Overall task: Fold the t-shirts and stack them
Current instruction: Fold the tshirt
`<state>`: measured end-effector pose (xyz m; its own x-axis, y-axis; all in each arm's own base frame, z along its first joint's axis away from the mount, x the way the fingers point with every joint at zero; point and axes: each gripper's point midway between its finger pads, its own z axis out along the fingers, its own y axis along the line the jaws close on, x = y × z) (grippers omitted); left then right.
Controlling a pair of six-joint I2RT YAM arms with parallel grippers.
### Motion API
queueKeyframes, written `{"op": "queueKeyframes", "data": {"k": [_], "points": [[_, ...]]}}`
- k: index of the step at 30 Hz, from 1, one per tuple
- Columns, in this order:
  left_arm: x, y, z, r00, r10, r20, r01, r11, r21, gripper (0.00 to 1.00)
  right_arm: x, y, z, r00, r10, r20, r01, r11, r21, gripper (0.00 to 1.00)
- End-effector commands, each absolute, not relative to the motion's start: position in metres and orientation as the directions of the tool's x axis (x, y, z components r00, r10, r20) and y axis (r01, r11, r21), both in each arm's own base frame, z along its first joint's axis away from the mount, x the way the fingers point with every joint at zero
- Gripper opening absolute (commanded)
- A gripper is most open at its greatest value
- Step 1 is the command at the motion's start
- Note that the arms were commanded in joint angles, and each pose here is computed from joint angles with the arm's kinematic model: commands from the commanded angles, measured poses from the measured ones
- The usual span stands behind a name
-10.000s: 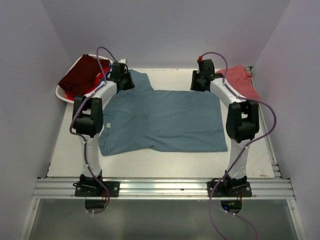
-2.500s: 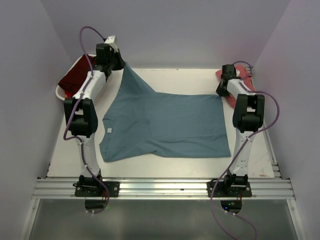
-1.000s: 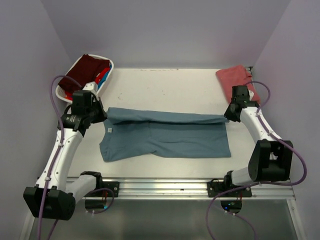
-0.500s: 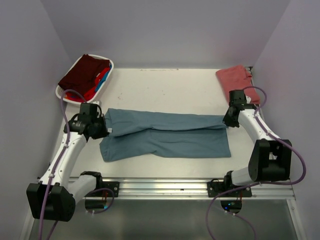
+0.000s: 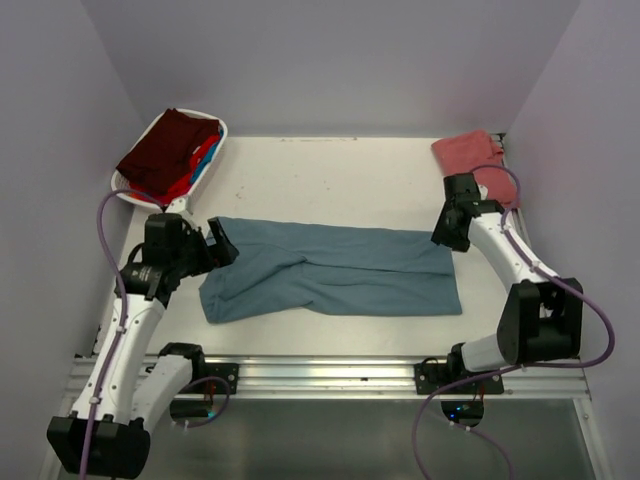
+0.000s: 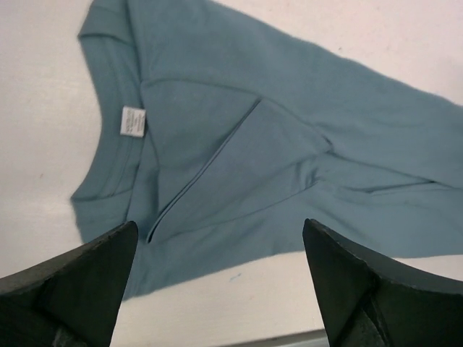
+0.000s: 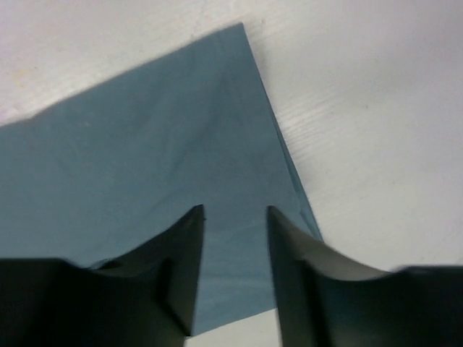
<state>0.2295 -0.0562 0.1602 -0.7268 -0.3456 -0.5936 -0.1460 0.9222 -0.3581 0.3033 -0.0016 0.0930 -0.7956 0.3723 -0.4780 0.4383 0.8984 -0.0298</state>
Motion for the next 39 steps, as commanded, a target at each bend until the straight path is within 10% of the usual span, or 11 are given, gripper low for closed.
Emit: {"op": "queueKeyframes", "data": {"k": [1,4,12,25,39], "points": [[0.259,-0.076,0.151,-0.681,-0.410,-0.607,-0.100,0.873,-0.477,1.00,0.340,0.012,0.109,-0.754,0.391,-0.527,0.424,0.904,0.064,0.36],[0.271,-0.094,0.108,-0.721,-0.430,-0.544,-0.103,0.842,-0.529,0.90,0.361,0.029,0.078,-0.780,0.406,-0.475,0.397,0.909,0.125,0.00],[0.259,-0.140,0.056,-0.798,-0.380,-0.468,-0.094,0.845,-0.526,0.49,0.373,0.049,0.035,-0.817,0.400,-0.415,0.363,0.917,0.168,0.00],[0.257,-0.116,0.007,-0.788,-0.417,-0.452,-0.246,0.887,-0.390,0.47,0.315,0.039,-0.016,-0.907,0.320,-0.275,0.341,0.939,-0.032,0.00],[0.425,-0.154,-0.012,-0.815,-0.391,-0.428,-0.203,0.884,-0.421,0.43,0.223,0.121,0.003,-0.992,0.016,-0.128,0.024,0.998,-0.059,0.00]]}}
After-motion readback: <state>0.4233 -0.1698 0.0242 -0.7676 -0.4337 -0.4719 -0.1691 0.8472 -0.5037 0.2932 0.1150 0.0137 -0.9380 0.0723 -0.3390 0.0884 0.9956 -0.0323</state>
